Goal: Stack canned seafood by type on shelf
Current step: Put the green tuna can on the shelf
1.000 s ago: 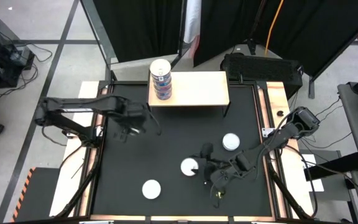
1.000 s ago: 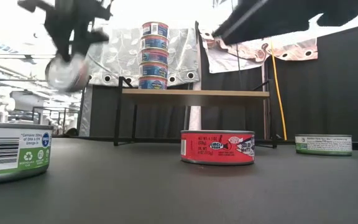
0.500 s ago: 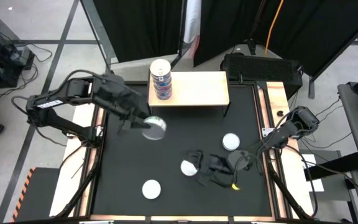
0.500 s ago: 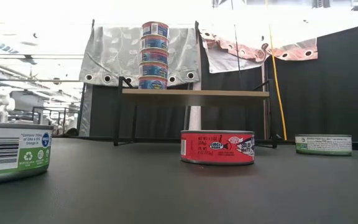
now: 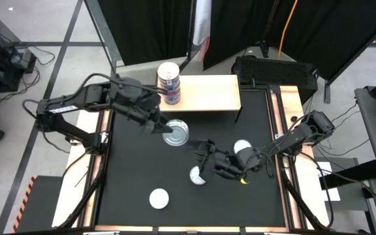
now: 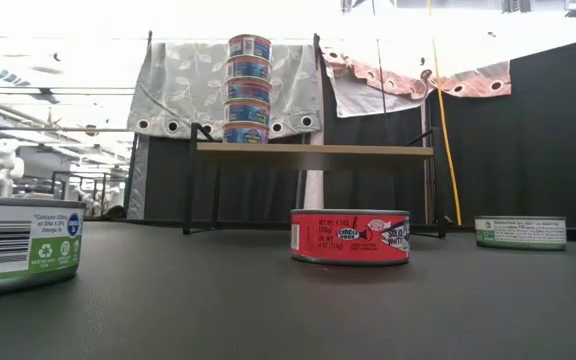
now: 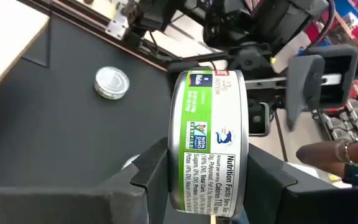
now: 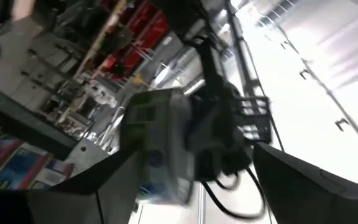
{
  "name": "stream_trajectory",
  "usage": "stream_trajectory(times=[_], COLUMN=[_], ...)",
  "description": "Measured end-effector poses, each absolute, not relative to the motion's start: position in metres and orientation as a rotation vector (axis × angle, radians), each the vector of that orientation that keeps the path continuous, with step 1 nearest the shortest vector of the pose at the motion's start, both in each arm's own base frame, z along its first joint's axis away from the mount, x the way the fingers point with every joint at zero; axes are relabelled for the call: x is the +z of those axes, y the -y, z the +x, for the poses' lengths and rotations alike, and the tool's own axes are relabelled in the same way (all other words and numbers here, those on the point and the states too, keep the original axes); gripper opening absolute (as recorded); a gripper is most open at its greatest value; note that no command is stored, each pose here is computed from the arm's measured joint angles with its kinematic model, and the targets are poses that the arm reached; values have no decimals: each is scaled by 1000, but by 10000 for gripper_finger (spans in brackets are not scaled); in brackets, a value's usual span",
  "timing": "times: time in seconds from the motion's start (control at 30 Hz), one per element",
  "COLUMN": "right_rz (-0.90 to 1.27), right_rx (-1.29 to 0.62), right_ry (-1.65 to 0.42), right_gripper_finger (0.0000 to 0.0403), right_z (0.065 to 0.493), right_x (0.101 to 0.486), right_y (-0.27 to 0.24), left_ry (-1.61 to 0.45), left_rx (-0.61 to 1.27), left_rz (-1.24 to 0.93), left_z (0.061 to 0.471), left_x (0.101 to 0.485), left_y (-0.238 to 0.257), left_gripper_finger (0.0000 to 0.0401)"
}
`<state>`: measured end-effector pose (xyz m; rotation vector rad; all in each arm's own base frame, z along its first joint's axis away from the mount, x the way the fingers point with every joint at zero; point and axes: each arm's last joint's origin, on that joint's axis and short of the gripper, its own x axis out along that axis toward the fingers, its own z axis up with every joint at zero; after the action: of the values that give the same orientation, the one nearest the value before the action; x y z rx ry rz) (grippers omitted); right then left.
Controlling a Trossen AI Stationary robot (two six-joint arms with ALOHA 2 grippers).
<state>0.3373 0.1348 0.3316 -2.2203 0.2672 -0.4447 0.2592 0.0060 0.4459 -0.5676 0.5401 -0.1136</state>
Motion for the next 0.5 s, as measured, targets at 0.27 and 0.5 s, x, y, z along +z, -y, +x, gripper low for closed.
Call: stream_trajectory(times=[0.27, 0.5], right_rz=[-2245, -2243], right_rx=[-384, -414], right_ry=[-386, -401], right_gripper_finger=[293, 293], right_z=[353, 361], right_x=[311, 302], right_y=[-129, -126], left_ry=[-548, -598], left_rx=[-153, -187], left_rz=[-550, -564], left_z=[265, 263], left_x=[443, 440], left_y=[-5, -4], left_gripper_finger=[157, 157])
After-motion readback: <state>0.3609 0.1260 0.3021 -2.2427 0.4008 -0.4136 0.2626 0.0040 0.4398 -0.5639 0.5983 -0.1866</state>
